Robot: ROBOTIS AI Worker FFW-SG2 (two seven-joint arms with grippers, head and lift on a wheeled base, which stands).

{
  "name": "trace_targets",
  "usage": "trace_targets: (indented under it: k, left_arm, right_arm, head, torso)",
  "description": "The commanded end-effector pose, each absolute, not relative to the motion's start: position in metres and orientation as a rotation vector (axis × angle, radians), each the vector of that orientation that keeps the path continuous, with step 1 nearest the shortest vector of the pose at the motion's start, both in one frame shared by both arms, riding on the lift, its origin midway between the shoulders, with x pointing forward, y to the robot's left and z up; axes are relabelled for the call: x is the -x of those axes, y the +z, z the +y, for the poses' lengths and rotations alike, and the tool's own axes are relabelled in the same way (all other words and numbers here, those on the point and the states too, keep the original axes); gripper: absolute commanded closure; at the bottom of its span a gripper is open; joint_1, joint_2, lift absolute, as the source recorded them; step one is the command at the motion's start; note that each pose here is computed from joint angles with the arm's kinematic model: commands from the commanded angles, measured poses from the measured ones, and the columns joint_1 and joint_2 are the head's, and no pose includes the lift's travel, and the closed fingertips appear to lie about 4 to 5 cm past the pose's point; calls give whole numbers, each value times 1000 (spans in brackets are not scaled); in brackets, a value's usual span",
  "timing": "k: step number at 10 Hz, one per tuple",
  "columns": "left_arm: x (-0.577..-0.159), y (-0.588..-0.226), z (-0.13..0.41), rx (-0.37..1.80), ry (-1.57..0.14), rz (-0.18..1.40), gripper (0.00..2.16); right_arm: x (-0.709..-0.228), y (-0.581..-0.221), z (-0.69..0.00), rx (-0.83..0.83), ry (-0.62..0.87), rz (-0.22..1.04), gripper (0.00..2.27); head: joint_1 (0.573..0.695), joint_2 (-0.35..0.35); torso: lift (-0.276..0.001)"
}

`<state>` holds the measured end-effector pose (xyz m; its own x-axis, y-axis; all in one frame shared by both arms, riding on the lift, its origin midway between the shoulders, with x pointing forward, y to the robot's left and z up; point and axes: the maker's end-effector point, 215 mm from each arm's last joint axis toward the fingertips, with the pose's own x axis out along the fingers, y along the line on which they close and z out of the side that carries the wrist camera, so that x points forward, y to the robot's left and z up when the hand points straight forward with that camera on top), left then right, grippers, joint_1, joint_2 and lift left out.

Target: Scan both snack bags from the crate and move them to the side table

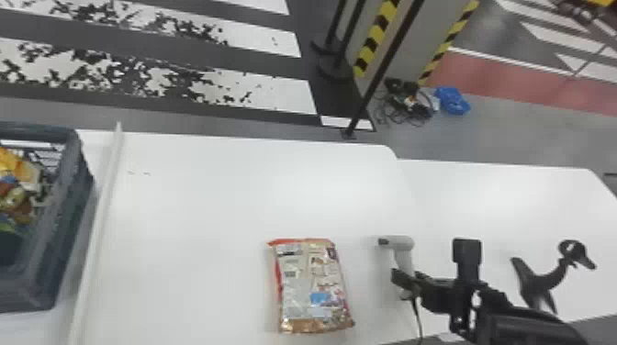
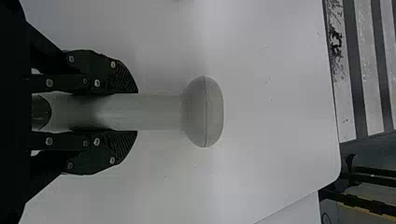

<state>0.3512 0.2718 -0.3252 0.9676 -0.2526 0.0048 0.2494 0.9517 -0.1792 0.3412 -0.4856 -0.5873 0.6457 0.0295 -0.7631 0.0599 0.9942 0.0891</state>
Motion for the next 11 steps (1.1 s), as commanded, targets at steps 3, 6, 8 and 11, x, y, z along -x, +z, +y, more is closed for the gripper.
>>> trace_targets:
  k: [3, 6, 8, 11]
  left_arm:
    - [-353, -326, 271, 182, -257, 14, 60]
    - [-357, -328, 266, 193, -264, 2, 60]
    - [-358, -333, 268, 194, -264, 9, 60]
    - [-361, -332, 271, 196, -264, 2, 60]
  right_arm:
    - [-317, -529, -436, -140, -7, 802, 2246]
    - [-295, -505, -395, -87, -82, 803, 2246]
    - [-285, -503, -355, -8, -93, 824, 2246]
    - [-281, -496, -289, 22, -17, 820, 2246]
  head:
    - [695, -327]
    - [695, -281]
    - [695, -237]
    - [695, -120]
  torso:
    - [-29]
    - [-29]
    - [-29]
    - [-29]
